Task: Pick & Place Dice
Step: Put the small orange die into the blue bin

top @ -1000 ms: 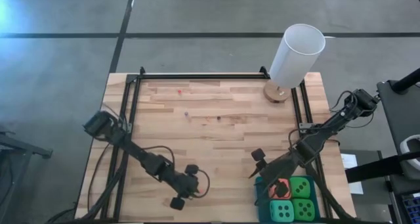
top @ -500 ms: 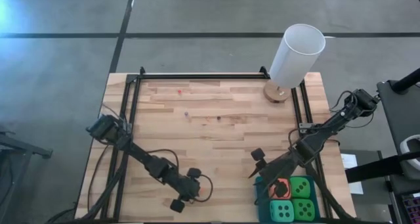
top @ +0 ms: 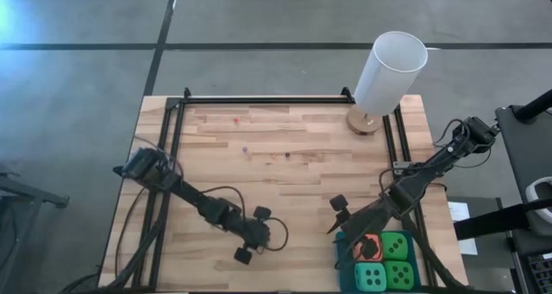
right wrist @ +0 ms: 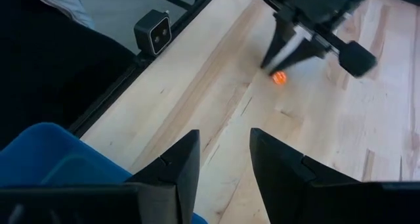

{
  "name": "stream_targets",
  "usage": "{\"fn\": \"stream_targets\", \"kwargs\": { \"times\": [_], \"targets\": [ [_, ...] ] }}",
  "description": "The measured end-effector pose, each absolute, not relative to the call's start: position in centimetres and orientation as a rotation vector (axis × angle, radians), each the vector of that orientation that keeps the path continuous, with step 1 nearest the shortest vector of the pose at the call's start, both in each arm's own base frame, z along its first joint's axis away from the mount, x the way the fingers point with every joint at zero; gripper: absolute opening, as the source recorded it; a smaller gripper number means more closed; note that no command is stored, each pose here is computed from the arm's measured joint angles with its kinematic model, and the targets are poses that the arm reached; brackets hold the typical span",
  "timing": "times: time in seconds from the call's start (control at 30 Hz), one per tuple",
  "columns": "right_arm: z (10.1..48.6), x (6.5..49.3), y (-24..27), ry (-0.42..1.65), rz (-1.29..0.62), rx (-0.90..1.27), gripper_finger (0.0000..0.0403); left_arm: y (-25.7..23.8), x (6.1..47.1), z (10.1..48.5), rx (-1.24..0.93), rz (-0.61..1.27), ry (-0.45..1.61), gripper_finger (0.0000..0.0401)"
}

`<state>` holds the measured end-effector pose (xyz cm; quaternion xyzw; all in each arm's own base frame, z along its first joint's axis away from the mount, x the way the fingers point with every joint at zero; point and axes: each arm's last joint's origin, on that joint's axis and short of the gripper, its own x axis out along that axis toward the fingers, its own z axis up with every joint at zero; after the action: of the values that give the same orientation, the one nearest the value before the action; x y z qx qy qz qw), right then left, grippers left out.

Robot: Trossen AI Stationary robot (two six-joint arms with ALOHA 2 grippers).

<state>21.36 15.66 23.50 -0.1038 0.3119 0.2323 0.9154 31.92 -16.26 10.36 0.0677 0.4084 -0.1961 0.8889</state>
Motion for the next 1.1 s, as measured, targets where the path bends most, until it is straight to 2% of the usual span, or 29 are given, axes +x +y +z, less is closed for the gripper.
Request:
{"fn": "stream_targets", "kwargs": {
  "times": [0.27,0.7,0.97,1.1],
  "targets": [
    [23.5,21.4,15.7,0.64,0.48,-0.218,0.0137,-12.7,33.4,10.3,0.224,-0.34,0.842,0.0079],
    [23.5,21.4,15.6,0.63,0.485,-0.255,0.0123,-5.6,35.3,10.3,0.29,-0.191,0.846,0.0079],
    [23.5,21.4,15.5,0.625,0.443,-0.272,0.0123,-4.8,34.7,12.4,0.266,-0.133,0.85,0.0079],
    [23.4,21.4,15.5,0.631,0.445,-0.284,0.0125,-4.5,34.1,13.0,0.262,-0.045,0.895,0.0079]
  ]
}}
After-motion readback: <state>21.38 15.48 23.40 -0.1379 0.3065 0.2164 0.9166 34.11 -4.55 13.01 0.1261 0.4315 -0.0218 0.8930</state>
